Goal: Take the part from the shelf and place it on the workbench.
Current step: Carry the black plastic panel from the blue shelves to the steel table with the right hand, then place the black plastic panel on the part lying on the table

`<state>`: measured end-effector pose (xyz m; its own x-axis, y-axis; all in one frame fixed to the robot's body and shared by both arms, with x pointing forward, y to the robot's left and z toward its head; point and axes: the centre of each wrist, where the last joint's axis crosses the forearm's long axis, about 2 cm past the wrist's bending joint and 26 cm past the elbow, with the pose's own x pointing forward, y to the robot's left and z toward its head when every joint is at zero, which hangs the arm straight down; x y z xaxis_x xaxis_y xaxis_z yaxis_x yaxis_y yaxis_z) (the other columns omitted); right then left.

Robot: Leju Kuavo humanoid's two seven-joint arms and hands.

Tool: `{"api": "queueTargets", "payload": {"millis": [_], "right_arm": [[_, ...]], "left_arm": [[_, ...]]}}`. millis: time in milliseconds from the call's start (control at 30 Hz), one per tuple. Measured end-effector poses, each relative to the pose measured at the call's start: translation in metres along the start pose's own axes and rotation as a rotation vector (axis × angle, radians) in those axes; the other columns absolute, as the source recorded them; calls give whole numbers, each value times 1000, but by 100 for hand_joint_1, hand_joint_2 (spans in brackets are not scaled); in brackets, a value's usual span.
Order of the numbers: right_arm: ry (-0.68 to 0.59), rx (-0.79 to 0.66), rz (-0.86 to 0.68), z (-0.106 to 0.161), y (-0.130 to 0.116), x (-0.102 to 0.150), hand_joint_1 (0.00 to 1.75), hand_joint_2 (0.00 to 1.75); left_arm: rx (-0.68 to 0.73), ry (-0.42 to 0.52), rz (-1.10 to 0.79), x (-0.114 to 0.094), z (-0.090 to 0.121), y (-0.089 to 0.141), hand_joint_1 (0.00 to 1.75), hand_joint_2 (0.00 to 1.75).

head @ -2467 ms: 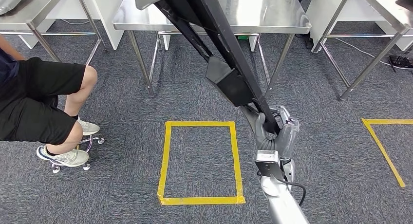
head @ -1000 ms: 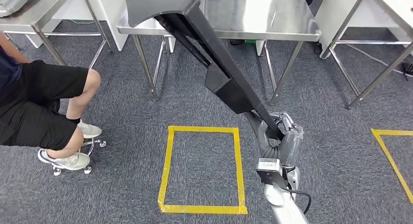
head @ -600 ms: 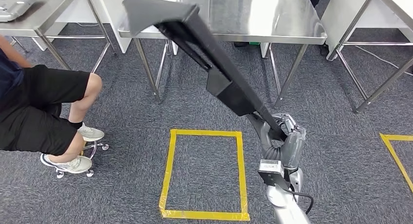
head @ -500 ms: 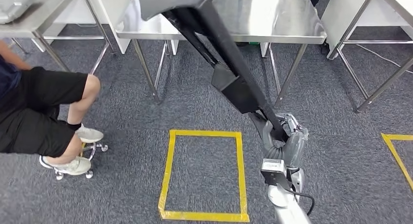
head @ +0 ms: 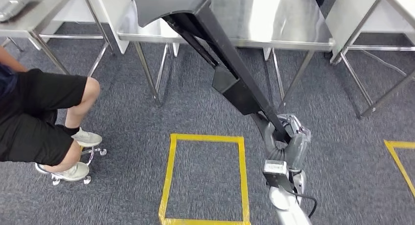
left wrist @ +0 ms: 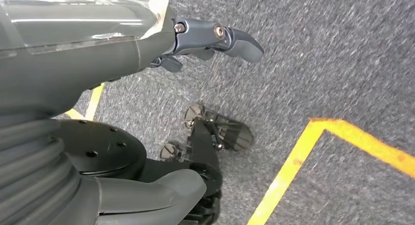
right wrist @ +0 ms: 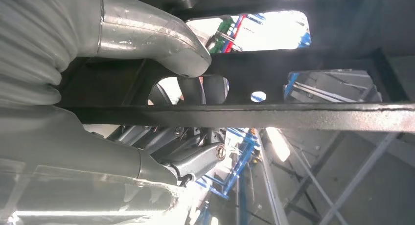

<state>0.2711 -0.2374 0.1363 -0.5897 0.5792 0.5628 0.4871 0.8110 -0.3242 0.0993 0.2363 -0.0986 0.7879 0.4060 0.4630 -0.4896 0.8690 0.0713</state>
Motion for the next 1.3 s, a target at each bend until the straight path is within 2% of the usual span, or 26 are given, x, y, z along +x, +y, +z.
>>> {"api": "queueTargets", "payload": {"millis": [1300], "right_arm": [[12,-2,1,-3,0,2,175,175]], "left_arm": [[-16,9,-7,-4,2,-3,0,175]]}}
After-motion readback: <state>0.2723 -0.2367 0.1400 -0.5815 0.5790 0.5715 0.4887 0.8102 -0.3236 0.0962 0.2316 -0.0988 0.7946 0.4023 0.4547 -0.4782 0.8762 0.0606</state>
